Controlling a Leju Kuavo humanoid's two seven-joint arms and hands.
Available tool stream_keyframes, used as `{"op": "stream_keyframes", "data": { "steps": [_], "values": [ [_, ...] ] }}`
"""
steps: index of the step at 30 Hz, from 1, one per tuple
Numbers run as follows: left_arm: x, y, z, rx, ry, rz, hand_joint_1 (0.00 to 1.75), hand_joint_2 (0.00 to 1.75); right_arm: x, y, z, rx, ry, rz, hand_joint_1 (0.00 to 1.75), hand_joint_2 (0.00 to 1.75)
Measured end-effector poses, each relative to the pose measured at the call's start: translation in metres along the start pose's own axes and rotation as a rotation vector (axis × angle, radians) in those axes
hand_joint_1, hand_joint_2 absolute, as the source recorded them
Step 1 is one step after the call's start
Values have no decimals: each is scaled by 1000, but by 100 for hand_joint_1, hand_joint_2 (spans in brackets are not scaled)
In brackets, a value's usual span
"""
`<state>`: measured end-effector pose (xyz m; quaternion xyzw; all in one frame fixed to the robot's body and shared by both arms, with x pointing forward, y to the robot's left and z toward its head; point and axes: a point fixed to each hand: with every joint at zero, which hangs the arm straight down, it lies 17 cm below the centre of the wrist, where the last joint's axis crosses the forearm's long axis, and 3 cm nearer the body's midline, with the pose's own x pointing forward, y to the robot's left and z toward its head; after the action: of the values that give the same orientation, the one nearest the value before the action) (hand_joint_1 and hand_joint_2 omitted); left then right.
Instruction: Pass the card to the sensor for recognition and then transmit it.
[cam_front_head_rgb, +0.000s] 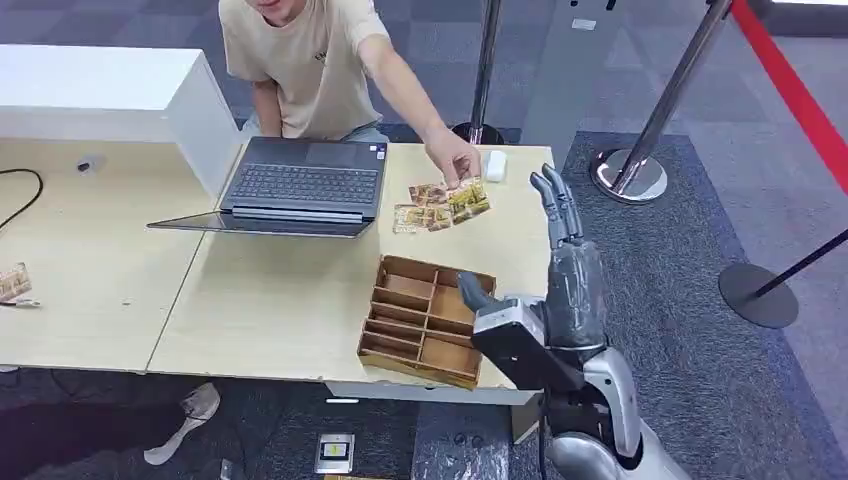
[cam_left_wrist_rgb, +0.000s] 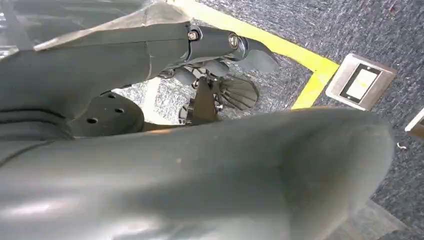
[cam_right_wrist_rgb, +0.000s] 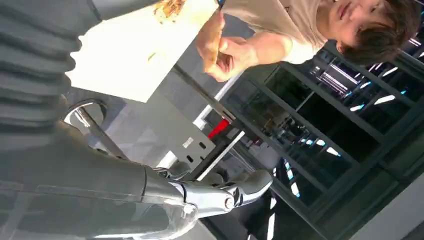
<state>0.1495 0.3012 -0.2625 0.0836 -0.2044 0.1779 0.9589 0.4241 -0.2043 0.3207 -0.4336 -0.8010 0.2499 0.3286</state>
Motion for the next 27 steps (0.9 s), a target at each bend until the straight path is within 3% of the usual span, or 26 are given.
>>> {"op": "stream_keyframes", "data": {
  "steps": [4,7,10,16,27],
  "values": [
    [1,-3,1,-17,-6,-13,0,0,8,-2,-5,-21,-64,97,0,175],
    [3,-6,1,-30,-14,-26,0,0,22,-3,-15,-66,-183,271,0,175],
    [7,-8,0,-34,-19,-25,0,0,25,-2,-20,-77,-218,318,0,175],
    [13,-15,-1,-51,-14,-51,0,0,39,28,-24,-45,-388,518,0,175],
    [17,-19,-1,-63,-22,-77,0,0,31,72,-26,73,-485,614,0,175]
  ]
}}
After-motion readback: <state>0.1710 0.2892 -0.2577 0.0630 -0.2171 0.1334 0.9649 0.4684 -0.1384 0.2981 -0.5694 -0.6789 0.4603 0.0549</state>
